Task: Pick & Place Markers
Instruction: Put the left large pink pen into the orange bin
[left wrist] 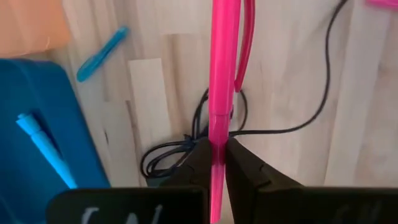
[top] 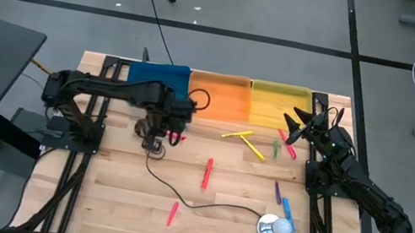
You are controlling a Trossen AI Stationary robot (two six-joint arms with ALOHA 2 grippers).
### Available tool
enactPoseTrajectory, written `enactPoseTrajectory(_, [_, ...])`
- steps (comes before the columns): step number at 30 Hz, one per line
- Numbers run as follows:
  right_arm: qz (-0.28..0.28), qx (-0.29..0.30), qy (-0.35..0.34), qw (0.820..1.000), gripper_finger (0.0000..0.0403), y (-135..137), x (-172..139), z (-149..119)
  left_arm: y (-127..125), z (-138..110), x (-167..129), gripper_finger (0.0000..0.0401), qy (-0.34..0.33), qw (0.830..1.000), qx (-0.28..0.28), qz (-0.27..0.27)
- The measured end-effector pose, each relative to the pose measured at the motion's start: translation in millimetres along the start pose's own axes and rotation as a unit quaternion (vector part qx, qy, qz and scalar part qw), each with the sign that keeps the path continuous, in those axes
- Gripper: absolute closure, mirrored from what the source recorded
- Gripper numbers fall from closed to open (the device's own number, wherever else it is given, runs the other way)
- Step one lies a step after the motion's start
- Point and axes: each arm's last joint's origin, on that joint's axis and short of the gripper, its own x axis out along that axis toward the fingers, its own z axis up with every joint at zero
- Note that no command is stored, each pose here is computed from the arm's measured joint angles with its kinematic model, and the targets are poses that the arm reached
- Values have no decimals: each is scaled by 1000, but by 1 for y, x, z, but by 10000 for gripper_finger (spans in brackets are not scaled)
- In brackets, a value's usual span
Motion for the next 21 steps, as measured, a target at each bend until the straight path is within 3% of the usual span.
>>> enactPoseTrajectory(13, [0, 0, 0, 1000, 158, 0, 0, 0, 54, 34, -3, 376, -6, 1000, -7, 7])
enactPoseTrajectory(21, [0, 0, 0, 1000, 158, 0, 0, 0, 100, 58, -1, 376, -26, 998, -48, 24])
